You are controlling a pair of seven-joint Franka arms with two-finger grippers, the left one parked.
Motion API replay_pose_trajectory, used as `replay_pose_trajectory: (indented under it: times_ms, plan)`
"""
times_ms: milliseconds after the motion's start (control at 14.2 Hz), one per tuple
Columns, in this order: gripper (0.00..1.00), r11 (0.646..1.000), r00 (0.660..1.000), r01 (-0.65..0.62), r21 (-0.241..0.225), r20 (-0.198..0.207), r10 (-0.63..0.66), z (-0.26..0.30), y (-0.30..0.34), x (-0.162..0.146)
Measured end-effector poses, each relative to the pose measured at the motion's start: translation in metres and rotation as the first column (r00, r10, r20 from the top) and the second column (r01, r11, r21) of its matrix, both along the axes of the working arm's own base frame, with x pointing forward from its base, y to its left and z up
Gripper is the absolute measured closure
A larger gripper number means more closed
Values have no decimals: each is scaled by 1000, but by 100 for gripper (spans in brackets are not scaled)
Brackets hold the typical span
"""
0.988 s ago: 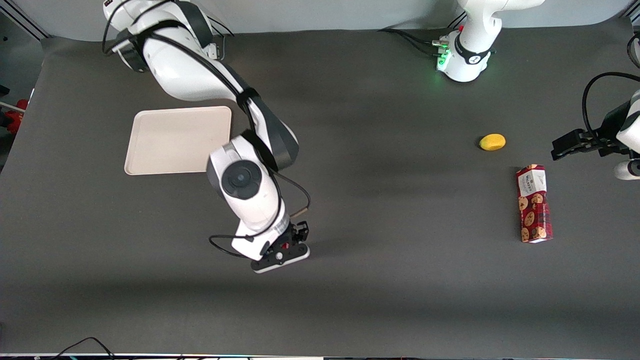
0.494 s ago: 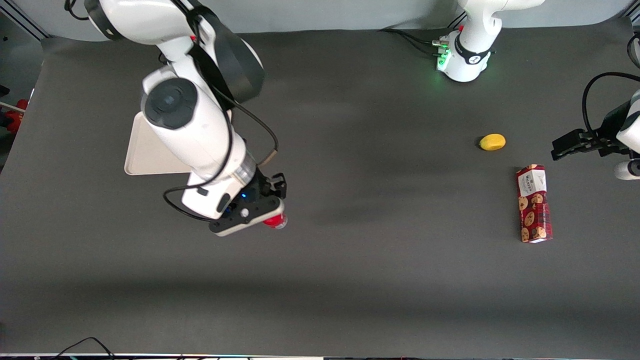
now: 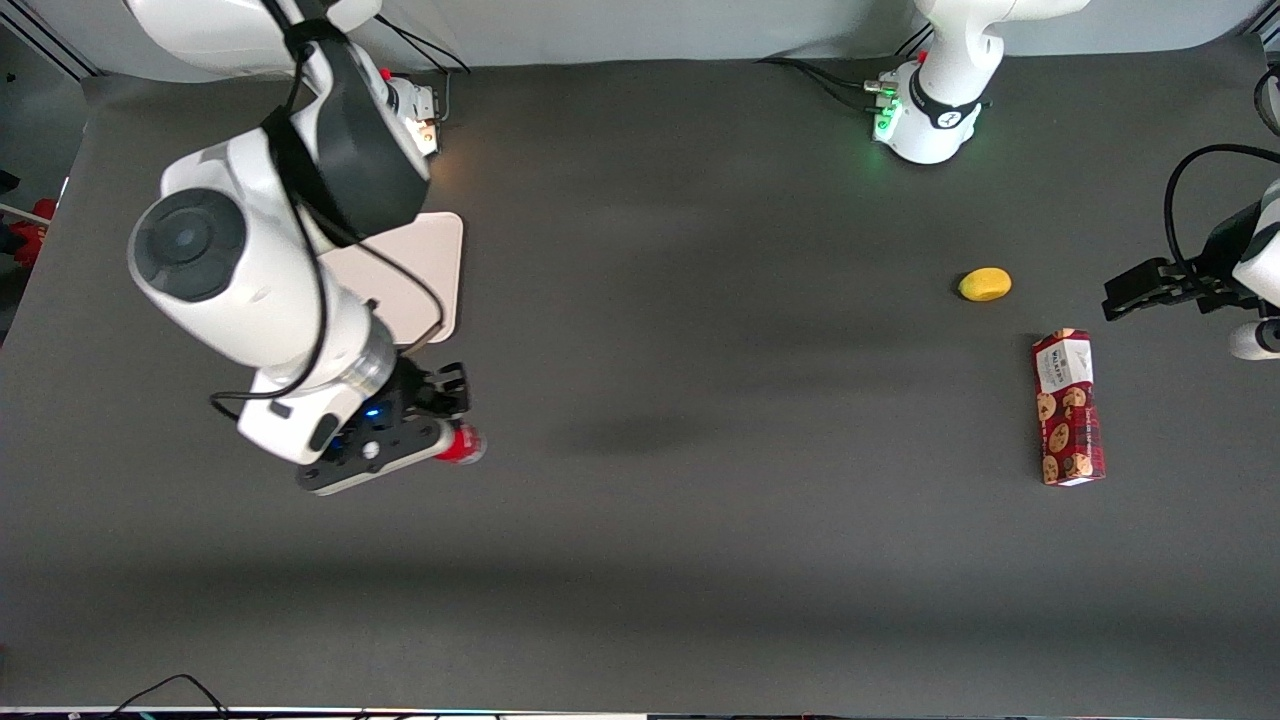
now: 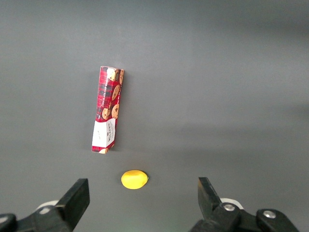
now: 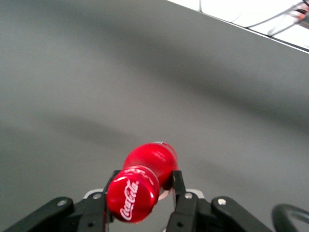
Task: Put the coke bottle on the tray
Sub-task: 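Lift the bottle and carry it toward the white tray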
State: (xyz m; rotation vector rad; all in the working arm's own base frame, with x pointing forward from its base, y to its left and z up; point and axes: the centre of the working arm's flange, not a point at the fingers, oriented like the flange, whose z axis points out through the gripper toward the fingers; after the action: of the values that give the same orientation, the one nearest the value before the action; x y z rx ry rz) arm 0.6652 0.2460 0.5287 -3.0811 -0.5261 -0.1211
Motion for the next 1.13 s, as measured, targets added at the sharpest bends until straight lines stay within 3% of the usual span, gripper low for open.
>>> replay_pose_trajectory:
  times_ms: [141,424,1129]
  plan:
    - [54,1000,1000,-17,-4,16,17,-16,-49,-9]
    - [54,998,997,-57,3,-50,57,-47,-159,-55]
    - [54,998,995,-51,32,-79,54,-142,-350,-176]
